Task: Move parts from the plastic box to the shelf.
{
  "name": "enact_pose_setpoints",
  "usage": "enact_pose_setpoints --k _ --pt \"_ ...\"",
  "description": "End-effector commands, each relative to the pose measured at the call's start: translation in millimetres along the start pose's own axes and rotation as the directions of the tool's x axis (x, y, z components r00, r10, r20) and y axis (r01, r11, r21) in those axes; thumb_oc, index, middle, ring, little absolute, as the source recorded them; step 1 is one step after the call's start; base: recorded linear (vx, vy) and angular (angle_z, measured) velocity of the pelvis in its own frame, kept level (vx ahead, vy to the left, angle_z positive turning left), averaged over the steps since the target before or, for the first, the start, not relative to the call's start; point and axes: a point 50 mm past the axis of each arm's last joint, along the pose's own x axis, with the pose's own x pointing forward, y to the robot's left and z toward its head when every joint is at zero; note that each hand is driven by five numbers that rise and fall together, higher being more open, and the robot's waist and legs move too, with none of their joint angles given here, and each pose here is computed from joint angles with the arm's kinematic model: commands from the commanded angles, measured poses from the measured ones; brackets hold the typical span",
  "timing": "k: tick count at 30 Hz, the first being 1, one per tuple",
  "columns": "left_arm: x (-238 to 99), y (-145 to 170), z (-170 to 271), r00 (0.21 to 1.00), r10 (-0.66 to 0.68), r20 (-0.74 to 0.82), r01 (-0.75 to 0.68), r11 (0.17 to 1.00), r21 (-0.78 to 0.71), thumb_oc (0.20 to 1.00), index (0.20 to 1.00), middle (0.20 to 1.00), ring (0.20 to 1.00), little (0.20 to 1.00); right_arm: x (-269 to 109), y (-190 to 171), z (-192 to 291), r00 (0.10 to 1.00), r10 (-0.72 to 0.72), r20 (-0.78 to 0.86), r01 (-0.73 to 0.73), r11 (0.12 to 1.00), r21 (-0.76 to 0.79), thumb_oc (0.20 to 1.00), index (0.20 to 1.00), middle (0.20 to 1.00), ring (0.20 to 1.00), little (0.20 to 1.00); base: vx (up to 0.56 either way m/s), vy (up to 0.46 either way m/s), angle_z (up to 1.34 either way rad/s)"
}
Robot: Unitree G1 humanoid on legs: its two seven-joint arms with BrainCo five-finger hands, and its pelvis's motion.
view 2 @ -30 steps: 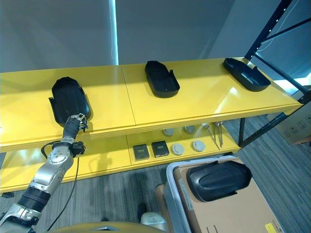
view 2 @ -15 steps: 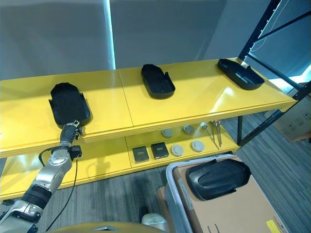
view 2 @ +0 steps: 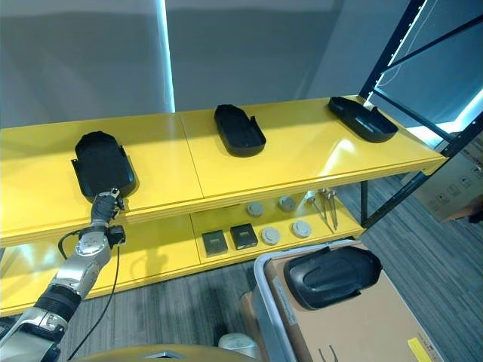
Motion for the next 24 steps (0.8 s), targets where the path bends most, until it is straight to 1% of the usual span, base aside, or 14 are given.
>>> enact_pose_setpoints --k 1,14,20,24 --pt "24 -6 44 0.989 0.05 0.137 -0.05 0.999 -0.005 0.2 0.2 0.2 0.2 0.2 -3 -14 -22 0.995 -0.029 -0.093 0.023 0.997 -0.068 1.0 1.0 1.0 1.0 1.0 0.01 0.009 -0.06" --pt "39 11 49 0.987 0.126 0.104 -0.13 0.991 0.031 0.2 0.2 0.2 0.2 0.2 -5 -19 -29 0.992 -0.038 -0.121 0.026 0.994 -0.102 1.0 1.0 1.0 1.0 1.0 0.01 0.0 -0.01" --pt "42 15 54 0.986 0.127 0.106 -0.132 0.99 0.045 0.2 0.2 0.2 0.2 0.2 -5 -20 -30 0.992 -0.032 -0.124 0.018 0.994 -0.112 1.0 1.0 1.0 1.0 1.0 0.01 -0.005 -0.01" --pt "43 16 51 0.988 0.135 0.079 -0.139 0.989 0.053 0.2 0.2 0.2 0.2 0.2 -5 -19 -30 0.992 -0.026 -0.126 0.012 0.994 -0.112 1.0 1.0 1.0 1.0 1.0 0.0 0.0 0.0"
